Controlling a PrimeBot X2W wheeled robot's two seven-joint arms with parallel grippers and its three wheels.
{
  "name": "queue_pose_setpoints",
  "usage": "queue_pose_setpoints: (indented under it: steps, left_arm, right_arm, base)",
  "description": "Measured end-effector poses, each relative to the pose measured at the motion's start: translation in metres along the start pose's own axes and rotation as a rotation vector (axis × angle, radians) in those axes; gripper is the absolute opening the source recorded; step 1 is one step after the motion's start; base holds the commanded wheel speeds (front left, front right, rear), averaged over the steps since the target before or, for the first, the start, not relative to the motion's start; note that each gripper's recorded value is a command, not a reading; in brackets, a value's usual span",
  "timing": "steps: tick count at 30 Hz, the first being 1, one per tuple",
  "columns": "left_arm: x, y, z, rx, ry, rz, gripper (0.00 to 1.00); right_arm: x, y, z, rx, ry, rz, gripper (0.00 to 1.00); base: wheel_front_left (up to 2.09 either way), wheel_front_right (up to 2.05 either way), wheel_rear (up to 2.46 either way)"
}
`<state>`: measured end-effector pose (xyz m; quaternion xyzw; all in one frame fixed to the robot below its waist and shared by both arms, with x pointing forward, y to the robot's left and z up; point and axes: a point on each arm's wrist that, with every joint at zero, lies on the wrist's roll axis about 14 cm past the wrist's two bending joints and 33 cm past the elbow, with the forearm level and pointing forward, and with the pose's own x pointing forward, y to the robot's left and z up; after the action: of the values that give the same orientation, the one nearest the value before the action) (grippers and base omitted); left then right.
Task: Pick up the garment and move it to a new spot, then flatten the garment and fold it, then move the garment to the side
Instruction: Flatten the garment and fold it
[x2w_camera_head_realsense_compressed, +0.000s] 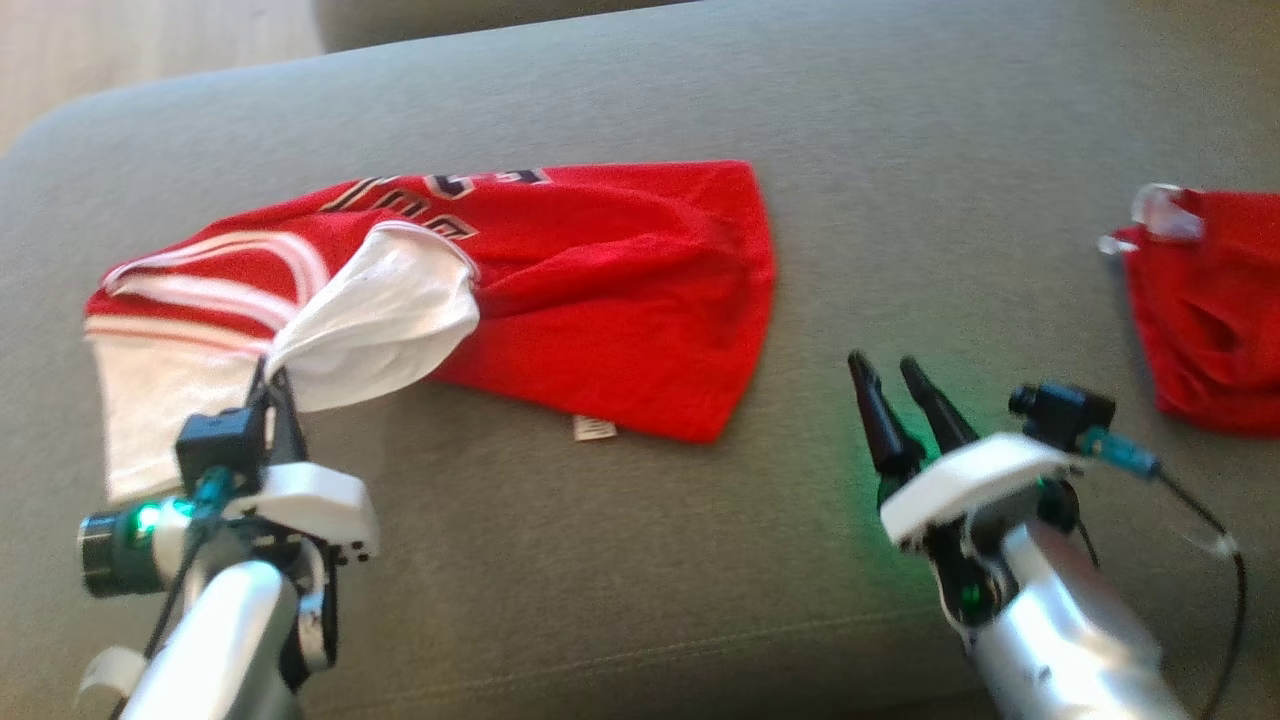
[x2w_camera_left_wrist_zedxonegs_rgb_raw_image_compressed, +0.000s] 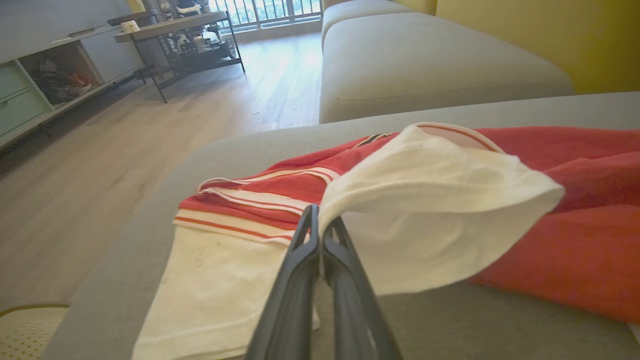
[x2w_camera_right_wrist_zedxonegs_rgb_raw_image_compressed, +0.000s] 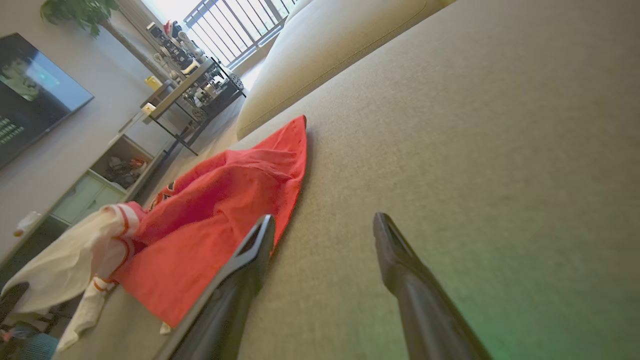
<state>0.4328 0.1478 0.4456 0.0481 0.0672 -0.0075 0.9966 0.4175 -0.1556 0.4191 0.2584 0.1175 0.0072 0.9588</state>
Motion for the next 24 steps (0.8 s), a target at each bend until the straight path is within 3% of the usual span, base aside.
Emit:
queue_pose_setpoints:
  steps: [3, 6, 16, 18, 19, 22, 24]
  left_arm:
    - [-0.01, 0.029, 0.003, 0.004, -0.015, 0.077, 0.0]
    - [-0.016, 0.049, 0.001, 0.011, -0.006, 0.132, 0.0]
    - [-0.025, 0.074, -0.015, 0.006, 0.043, 0.21, 0.0]
    - [-0.026, 0.077, -0.018, 0.007, 0.051, 0.219, 0.0]
    - [-0.026, 0.078, -0.019, 0.008, 0.055, 0.222, 0.0]
    - [-0.027, 0.08, -0.02, 0.01, 0.058, 0.229, 0.0]
    - [-0.027, 0.08, -0.02, 0.009, 0.062, 0.228, 0.0]
  right_arm:
    - [0.027, 0.013, -0.002, 0.066, 0.034, 0.008, 1.0]
    - [0.05, 0.028, -0.008, 0.063, 0.084, 0.031, 1.0]
    - [0.093, 0.041, -0.034, 0.084, 0.195, 0.018, 1.0]
    - [0.1, 0.043, -0.032, 0.079, 0.191, 0.025, 0.85]
    - [0.103, 0.045, -0.032, 0.076, 0.192, 0.03, 0.69]
    - [0.105, 0.049, -0.037, 0.078, 0.21, 0.042, 0.04]
    - [0.104, 0.051, -0.037, 0.084, 0.218, 0.048, 0.0]
  base:
    - [0.0, 0.0, 0.0]
    - [0.0, 0.0, 0.0]
    - [0.0, 0.0, 0.0]
    - [0.0, 0.0, 0.0]
    - [0.0, 0.0, 0.0]
    - [0.0, 0.0, 0.0]
    - [0.0, 0.0, 0.0]
